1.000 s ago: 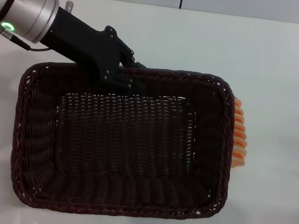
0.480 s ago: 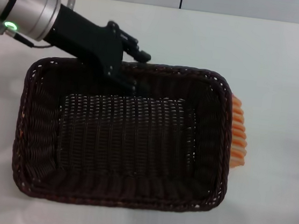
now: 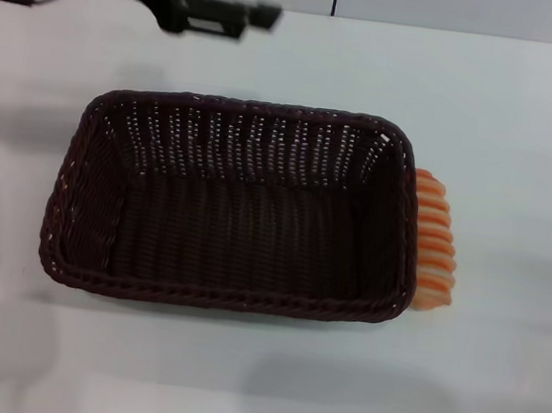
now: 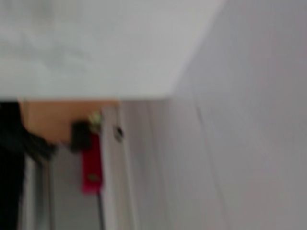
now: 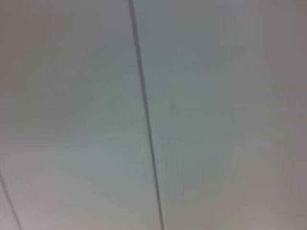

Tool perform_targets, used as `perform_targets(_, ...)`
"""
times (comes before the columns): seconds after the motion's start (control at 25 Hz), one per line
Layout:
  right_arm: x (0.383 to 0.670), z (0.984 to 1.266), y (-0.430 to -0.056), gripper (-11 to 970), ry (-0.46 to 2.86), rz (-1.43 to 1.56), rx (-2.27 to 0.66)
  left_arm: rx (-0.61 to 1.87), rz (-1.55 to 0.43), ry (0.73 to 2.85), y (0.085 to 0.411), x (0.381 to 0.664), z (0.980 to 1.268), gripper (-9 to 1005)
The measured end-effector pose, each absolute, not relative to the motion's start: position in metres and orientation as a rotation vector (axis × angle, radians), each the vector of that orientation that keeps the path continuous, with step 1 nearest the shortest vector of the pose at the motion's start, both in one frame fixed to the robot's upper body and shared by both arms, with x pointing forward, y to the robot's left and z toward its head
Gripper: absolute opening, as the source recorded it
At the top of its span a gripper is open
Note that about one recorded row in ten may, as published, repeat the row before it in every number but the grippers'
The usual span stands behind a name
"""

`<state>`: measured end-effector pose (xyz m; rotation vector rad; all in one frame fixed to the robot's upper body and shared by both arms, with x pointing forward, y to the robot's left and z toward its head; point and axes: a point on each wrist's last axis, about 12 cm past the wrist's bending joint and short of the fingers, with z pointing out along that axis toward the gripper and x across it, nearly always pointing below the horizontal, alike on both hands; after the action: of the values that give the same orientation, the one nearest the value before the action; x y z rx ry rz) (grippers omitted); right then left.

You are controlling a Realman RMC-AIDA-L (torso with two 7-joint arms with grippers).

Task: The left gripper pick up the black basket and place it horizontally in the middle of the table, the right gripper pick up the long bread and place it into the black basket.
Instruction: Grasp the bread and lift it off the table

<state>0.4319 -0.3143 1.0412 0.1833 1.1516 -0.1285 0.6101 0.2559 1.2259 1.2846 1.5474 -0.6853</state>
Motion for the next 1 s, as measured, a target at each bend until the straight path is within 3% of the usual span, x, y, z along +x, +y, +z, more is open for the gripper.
perform_targets(0.4, 0.434, 1.046, -0.272, 541, 1.162, 0.090, 0.144, 0.791, -0.747, 1.473, 0.329, 0.580, 1.214, 605)
perform_targets(0.52, 0.437, 1.050, -0.261, 541, 1.164, 0.156, 0.092, 0.791, -0.747, 1.473, 0.329, 0.580, 1.214, 605)
perform_targets(0.6, 0.439, 1.051, -0.256, 554, 1.181, 0.198, 0.054, 0.666, -0.731, 1.491, 0.355, 0.560, 1.199, 605)
perform_targets(1.0, 0.455, 1.064, -0.247, 703, 1.390, 0.351, -0.038, 0.623, -0.725, 1.532, 0.371, 0.551, 1.196, 605)
